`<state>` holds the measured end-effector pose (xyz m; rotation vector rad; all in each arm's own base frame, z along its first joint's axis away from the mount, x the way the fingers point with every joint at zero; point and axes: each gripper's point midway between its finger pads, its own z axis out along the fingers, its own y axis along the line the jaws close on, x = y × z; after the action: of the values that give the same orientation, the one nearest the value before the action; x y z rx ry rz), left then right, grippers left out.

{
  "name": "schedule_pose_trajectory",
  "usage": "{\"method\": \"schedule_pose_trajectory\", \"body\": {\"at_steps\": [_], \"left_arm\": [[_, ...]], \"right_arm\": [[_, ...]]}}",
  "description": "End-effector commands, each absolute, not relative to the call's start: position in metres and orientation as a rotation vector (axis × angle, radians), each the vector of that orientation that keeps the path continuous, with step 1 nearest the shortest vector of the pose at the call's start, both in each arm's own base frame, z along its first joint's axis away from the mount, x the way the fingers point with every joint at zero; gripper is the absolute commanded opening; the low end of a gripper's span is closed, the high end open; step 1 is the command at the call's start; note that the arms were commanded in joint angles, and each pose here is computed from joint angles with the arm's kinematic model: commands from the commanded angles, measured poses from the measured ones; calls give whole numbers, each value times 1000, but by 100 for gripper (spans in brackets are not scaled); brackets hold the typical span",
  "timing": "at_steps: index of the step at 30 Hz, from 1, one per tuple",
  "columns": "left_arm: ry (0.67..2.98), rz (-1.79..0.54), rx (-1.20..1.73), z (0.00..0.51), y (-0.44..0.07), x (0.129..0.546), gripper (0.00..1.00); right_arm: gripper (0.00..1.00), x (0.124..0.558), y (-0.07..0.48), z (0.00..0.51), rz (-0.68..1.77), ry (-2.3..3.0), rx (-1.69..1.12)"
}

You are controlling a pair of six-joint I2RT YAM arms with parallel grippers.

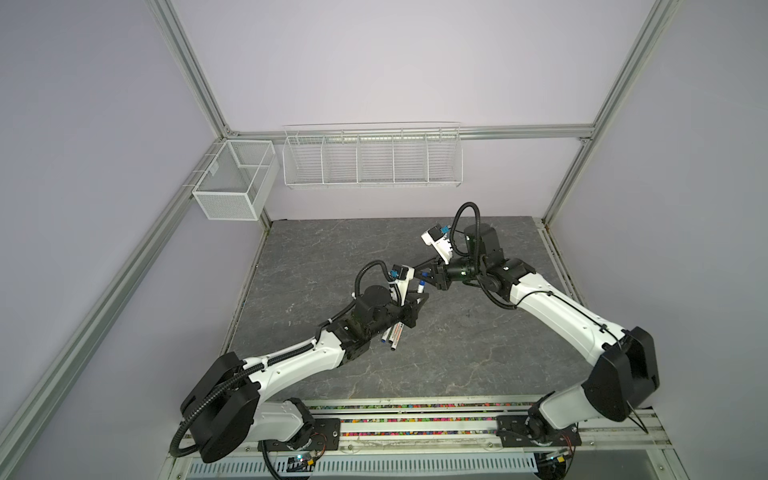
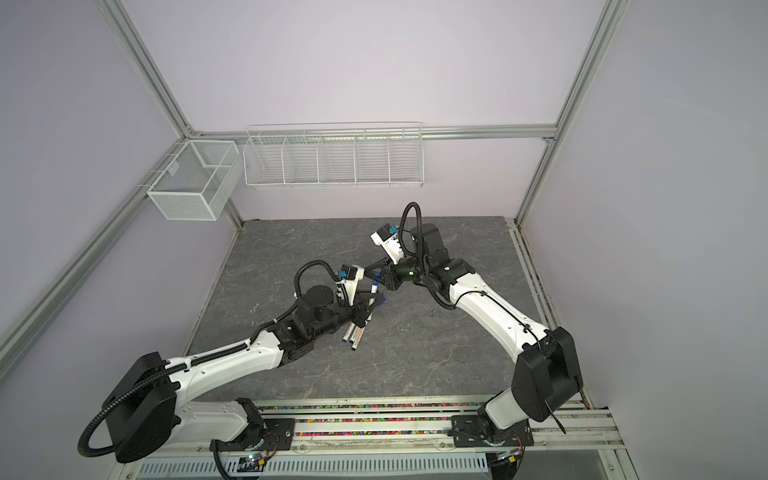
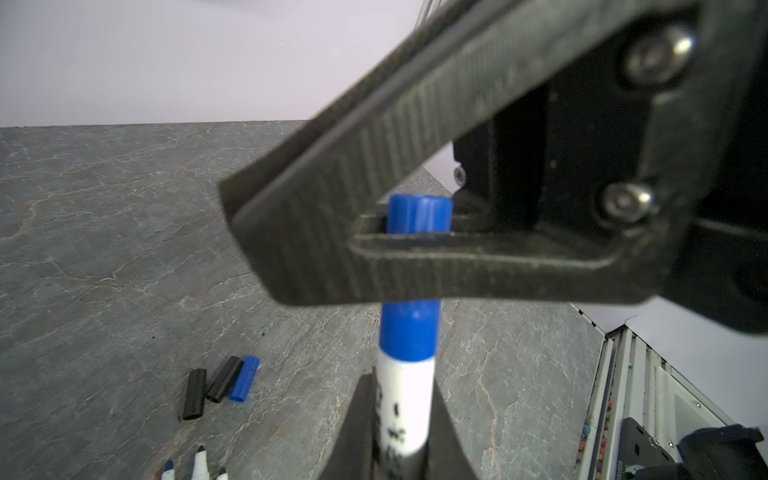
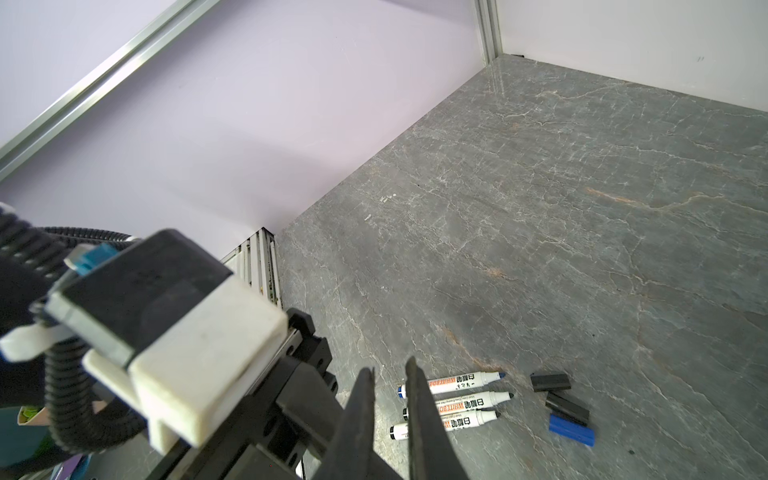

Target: Insert the pens into the pen caps

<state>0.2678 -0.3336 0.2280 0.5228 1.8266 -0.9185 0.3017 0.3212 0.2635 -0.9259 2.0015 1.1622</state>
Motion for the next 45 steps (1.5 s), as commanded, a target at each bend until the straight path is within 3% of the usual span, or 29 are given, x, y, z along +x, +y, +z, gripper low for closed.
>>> {"method": "schedule_pose_trajectory", "body": {"at_steps": [1, 16, 23, 31, 45], "left_arm": [[1310, -788, -158, 390, -212, 345, 0], [1348, -783, -171, 375, -212, 356, 0], [1353, -790, -169, 376, -210, 364, 0], [1398, -797, -129, 362, -217, 365, 0], [1633, -864, 45, 288, -261, 343, 0]], "right_arm": [[7, 204, 285, 170, 1381, 2611, -892], [7, 204, 285, 170, 1447, 2592, -860], [7, 185, 288, 152, 1330, 2672, -992], [7, 221, 274, 177, 1414, 2571, -773], [10, 250, 288, 218, 1423, 2421, -777]]}}
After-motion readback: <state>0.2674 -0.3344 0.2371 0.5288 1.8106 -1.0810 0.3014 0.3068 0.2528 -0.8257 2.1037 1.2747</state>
